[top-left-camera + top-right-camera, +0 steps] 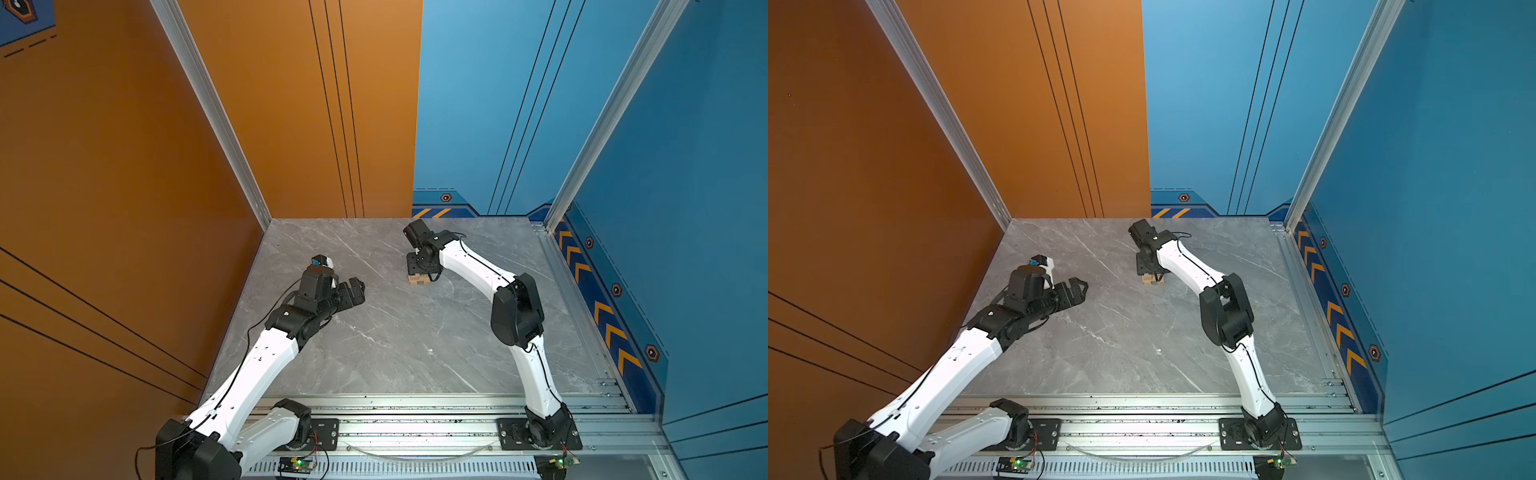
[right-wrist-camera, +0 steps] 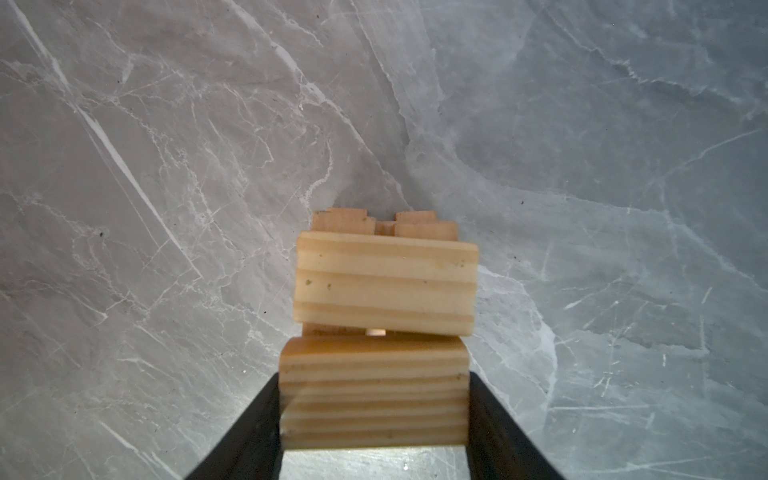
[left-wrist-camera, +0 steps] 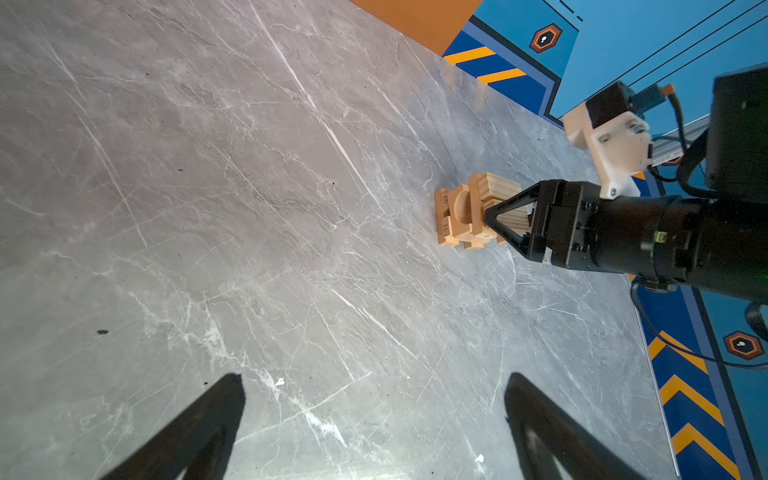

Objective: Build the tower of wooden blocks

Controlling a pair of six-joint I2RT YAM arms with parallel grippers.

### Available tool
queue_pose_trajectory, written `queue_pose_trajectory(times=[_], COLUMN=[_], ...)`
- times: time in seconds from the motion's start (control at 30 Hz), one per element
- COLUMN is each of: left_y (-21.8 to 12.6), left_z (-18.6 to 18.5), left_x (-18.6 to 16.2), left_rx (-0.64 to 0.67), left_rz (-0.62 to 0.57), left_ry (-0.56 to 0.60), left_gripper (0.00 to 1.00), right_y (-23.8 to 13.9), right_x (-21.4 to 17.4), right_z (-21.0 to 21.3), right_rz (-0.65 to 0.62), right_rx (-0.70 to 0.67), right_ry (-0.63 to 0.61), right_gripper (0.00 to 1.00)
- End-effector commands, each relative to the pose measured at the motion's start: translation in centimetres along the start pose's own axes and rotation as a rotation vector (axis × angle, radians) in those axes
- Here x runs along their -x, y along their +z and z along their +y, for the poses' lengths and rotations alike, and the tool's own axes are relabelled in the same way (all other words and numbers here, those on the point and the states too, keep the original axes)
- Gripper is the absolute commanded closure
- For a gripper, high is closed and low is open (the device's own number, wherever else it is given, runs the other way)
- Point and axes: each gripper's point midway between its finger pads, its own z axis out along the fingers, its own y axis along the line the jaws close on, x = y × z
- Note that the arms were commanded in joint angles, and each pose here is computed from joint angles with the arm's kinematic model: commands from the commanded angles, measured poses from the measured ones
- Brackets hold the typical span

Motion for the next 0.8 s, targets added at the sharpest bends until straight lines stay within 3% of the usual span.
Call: queue_pose_trajectory(times=[0.0, 0.27, 0.47, 0.77], left_y=[-0.2, -0.3, -0.4, -0.8], left_z=[0.3, 0.1, 0.4, 1.0], left_x=[0.1, 0.2, 0.5, 0.7], left_rx=[-0.001, -0.005, 0.003, 0.036], left_rz=[-0.007, -0.008, -0.017, -0.016], left_ry=[-0.011, -0.008, -0.005, 0.048], left_gripper=[0.01, 0.00, 0.01, 0.02], right_y=[0.3, -0.3, -2.8, -10.3], right_x=[-0.3, 0.1, 1.1, 2.7], right_z=[-0.3, -0.4, -0.1, -1.3], right_rz=[0.026, 0.011, -0.031, -0.147], right_rx=[-0.009, -0.009, 0.018, 0.066], right_ry=[0.008, 0.008, -0.002, -0.035], right_gripper=[0.34, 0.01, 0.00, 0.00])
